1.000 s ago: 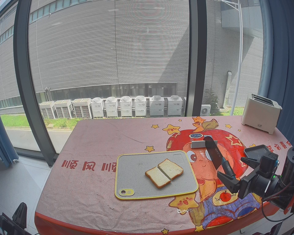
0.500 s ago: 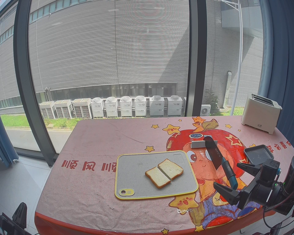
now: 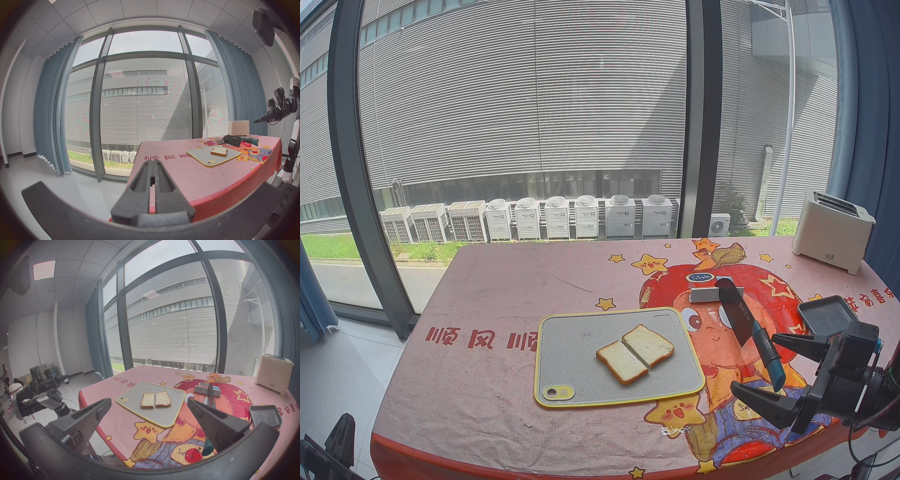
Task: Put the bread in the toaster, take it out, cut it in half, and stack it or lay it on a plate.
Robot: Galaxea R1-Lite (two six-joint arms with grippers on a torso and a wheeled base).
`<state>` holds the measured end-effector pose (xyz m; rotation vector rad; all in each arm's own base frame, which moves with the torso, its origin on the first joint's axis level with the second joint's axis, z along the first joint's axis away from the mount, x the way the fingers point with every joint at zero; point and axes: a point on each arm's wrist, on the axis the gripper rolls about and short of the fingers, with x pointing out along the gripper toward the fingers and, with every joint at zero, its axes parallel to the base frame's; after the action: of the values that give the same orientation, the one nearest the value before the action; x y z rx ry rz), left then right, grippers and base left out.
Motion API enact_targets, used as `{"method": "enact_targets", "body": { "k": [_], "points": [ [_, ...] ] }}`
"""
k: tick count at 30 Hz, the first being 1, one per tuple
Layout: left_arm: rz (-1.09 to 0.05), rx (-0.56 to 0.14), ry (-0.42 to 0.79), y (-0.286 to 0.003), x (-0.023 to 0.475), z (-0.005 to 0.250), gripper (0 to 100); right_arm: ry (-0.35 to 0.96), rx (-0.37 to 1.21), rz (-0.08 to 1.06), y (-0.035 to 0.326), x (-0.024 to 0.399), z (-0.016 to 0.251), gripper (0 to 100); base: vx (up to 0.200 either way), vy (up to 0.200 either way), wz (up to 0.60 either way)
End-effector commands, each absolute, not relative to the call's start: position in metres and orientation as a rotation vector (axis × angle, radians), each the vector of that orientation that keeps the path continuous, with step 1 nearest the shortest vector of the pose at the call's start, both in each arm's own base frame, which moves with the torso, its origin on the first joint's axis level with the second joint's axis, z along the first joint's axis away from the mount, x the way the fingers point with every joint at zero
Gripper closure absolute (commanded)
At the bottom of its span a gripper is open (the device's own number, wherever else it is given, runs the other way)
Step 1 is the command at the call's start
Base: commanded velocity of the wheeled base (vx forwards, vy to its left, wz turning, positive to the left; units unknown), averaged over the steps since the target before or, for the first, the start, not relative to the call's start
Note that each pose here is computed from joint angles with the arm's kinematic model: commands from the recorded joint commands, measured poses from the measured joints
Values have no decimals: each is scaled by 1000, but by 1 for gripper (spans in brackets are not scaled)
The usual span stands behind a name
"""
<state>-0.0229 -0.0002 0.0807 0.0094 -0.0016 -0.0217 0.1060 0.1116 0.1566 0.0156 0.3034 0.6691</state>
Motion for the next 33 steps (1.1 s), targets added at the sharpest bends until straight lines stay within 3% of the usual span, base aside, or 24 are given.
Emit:
{"method": "enact_targets", "body": {
  "k": [1,11,20,33],
  "points": [
    [-21,9,0,0,-23,75,100,279,31,675,114,107,164,0,0,0,0],
    [-21,9,0,0,-23,75,100,258,74,688,120,110,174,0,0,0,0],
    [-21,9,0,0,-23,75,100,276,51,607,129,123,173,0,0,0,0],
    [-21,9,0,0,-23,75,100,419,-47,559,160,157,143,0,0,0,0]
  ]
}}
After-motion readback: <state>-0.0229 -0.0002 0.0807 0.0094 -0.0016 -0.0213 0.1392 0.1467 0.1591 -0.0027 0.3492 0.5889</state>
